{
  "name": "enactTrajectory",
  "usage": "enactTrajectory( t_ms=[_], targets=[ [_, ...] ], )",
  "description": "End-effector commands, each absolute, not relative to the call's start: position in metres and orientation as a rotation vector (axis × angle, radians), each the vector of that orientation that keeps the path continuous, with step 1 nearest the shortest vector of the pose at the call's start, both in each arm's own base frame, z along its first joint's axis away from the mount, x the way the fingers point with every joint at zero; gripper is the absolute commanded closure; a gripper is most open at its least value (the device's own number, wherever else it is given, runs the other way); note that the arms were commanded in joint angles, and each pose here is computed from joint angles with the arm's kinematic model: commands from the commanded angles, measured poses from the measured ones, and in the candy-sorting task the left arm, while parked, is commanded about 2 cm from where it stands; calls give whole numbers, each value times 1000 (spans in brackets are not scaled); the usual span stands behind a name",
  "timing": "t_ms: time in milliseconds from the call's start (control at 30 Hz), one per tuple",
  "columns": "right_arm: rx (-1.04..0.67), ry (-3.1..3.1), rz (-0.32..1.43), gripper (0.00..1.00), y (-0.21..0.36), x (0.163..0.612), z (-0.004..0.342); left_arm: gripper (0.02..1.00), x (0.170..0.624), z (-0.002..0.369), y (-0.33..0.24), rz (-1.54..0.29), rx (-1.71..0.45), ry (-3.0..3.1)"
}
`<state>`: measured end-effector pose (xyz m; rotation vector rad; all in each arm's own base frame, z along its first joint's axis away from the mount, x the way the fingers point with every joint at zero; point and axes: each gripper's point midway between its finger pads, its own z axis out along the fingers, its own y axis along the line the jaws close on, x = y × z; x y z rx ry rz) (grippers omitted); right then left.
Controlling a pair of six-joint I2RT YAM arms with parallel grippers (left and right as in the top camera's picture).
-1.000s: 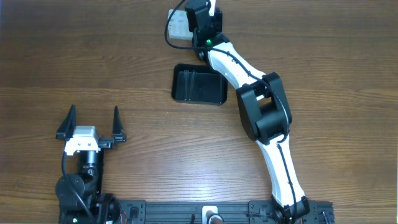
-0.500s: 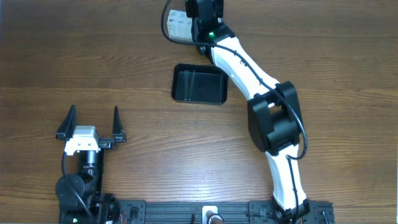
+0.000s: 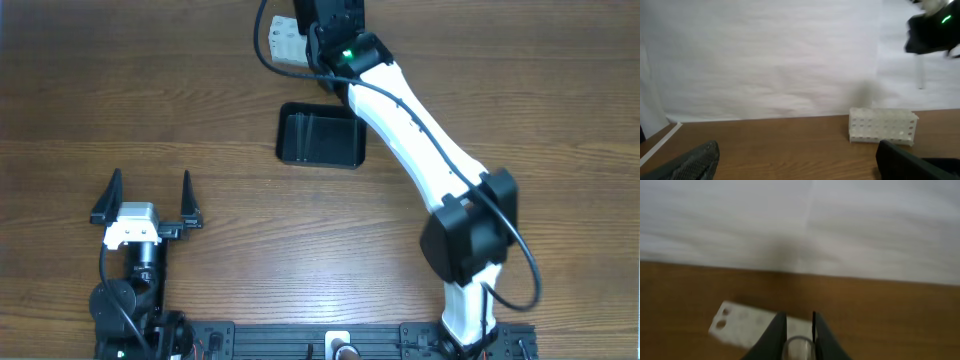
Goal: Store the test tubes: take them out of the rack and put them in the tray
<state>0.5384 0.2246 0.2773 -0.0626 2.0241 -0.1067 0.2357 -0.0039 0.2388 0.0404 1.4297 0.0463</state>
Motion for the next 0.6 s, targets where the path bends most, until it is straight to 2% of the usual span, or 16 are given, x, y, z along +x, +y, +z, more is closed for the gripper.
enactTrajectory(
  t_ms=[33, 167, 433, 600],
  targets=[
    [73, 2071, 114, 991, 228, 497, 316, 18, 235, 240, -5, 54, 55, 1421],
    [67, 2255, 205, 989, 235, 470, 283, 18, 235, 240, -5, 54, 55, 1421],
    [226, 2400, 196, 989, 230, 457, 198, 18, 235, 240, -5, 54, 55, 1421],
    [231, 2438, 207, 974, 230, 451, 155, 18, 235, 240, -5, 54, 55, 1421]
  ],
)
